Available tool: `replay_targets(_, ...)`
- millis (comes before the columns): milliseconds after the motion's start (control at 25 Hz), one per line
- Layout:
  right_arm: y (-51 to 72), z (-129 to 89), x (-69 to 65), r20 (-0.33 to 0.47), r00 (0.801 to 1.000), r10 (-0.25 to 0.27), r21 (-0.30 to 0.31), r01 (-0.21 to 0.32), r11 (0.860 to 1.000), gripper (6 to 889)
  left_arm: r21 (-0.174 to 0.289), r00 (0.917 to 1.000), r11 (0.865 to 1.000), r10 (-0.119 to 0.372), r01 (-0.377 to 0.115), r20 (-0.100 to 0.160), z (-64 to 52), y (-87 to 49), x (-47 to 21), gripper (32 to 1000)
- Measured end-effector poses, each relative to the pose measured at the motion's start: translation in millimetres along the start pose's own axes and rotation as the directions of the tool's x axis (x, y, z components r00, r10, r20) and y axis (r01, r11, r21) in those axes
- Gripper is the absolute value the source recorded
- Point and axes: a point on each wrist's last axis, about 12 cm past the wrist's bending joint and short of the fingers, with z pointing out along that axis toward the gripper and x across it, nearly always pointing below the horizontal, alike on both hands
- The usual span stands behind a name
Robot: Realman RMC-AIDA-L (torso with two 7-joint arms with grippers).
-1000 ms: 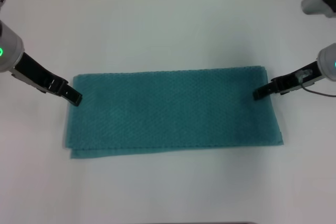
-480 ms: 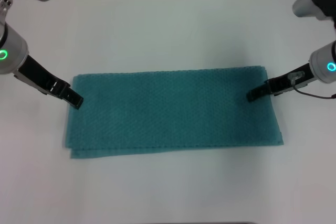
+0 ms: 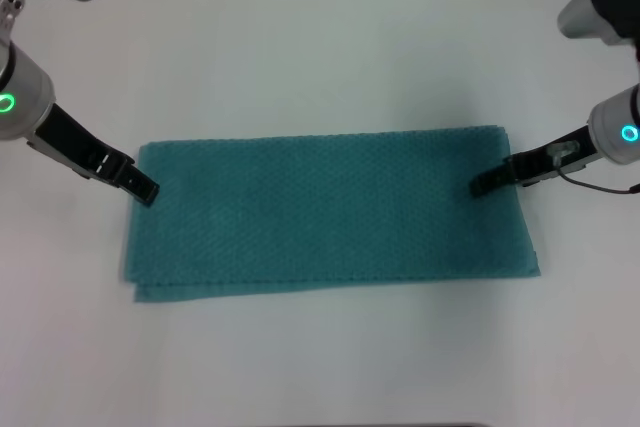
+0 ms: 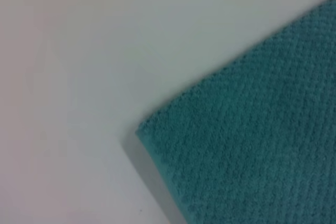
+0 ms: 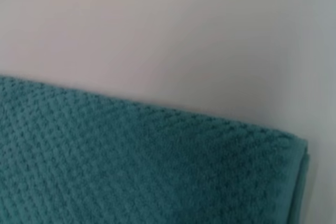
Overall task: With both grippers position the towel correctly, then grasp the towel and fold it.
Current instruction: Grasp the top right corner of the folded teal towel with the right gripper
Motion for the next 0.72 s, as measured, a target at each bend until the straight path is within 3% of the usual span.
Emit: replay_targets(720, 1.7, 4.1, 2.8, -0.003, 1.0, 0.0, 0.001, 0.0, 1.0, 803, 0.009, 0.9999, 1.0, -0.004, 0.004, -0.01, 4.2, 0.1, 0.1, 893)
